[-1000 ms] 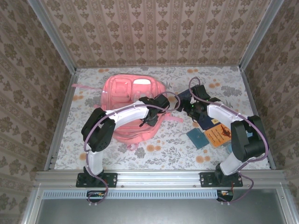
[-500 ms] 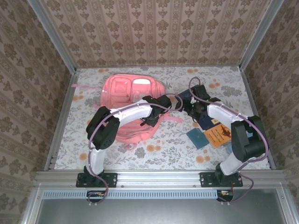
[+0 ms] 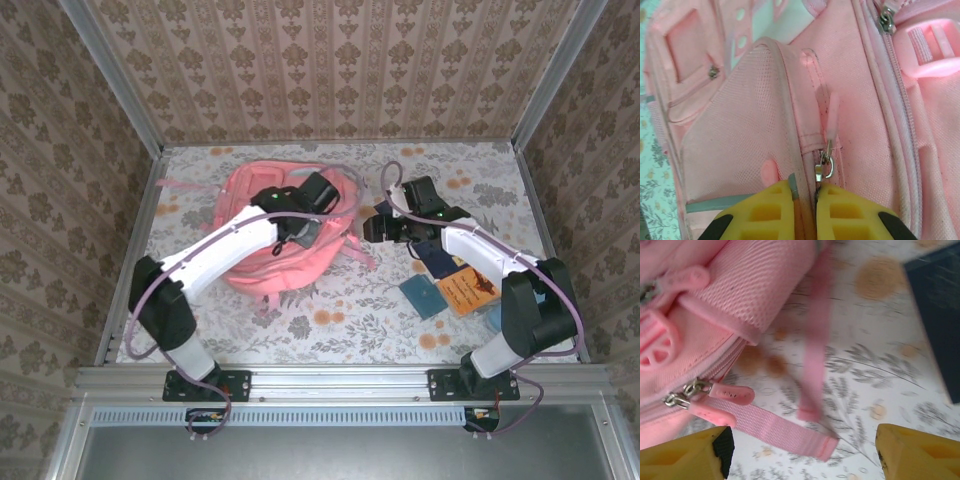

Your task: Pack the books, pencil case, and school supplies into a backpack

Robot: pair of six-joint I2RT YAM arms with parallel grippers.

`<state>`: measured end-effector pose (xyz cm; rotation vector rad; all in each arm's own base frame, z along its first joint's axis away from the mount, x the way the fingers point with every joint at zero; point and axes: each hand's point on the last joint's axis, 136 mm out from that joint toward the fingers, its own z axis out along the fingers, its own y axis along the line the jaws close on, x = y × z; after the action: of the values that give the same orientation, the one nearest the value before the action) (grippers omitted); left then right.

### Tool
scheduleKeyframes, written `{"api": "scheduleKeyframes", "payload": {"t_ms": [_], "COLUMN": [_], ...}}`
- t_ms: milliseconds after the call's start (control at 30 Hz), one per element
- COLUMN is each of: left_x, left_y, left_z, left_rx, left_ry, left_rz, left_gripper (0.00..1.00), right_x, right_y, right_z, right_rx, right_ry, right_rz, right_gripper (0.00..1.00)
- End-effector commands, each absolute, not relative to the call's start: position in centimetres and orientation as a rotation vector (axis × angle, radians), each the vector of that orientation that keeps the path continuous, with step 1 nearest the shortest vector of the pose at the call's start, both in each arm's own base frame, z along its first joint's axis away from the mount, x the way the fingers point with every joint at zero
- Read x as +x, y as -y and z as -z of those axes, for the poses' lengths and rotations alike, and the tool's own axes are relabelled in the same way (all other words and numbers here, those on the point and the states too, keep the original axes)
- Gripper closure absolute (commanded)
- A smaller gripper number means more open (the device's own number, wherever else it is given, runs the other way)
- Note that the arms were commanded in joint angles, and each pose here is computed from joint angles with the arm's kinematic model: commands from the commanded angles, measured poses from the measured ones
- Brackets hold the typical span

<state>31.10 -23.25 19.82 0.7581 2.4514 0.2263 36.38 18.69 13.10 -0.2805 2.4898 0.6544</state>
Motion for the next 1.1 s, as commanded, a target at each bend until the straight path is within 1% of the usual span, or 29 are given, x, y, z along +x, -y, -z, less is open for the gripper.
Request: {"api": "scheduleKeyframes", "payload": {"t_ms": [0,67,167,333,600,800,1067], "left_x": [32.3,32.6,32.8,32.9,33.0,33.5,33.8], "left_y": [22.5,22.3,22.1,21.8,21.6,21.1,20.7], "left_z": [-23.1,-23.9,-24.5,-24.7,-24.4,-25.8,-26.8], "left_rx": [0.706,0.673,0.642,0.622,0.59,0.53,0.491], "left_ry": [-2.338,-2.33,-2.321,-2.317,-2.322,-2.286,-2.251], "left_rz": [-0.191,-0.14,-0.084,-0.063,-0.045,-0.054,-0.045], "left_gripper": [0.93,0.95,0.95,0.96,0.97,0.98,0.99], "right_x": [36.1,35.5,34.5,34.1,35.5,35.7,34.4], "right_y": [-22.0,-23.1,-24.5,-25.5,-25.7,-26.1,-27.4], "right_z": [-17.5,-18.3,-18.4,-18.0,-16.5,-15.1,-14.5], "right_rx": [-0.519,-0.569,-0.634,-0.66,-0.671,-0.699,-0.775], "right_ry": [-2.317,-2.29,-2.29,-2.294,-2.342,-2.367,-2.363], "right_rz": [-0.802,-0.893,-0.999,-1.047,-0.994,-1.01,-1.119], "right_gripper": [0.25,0.26,0.32,0.41,0.41,0.35,0.38]}}
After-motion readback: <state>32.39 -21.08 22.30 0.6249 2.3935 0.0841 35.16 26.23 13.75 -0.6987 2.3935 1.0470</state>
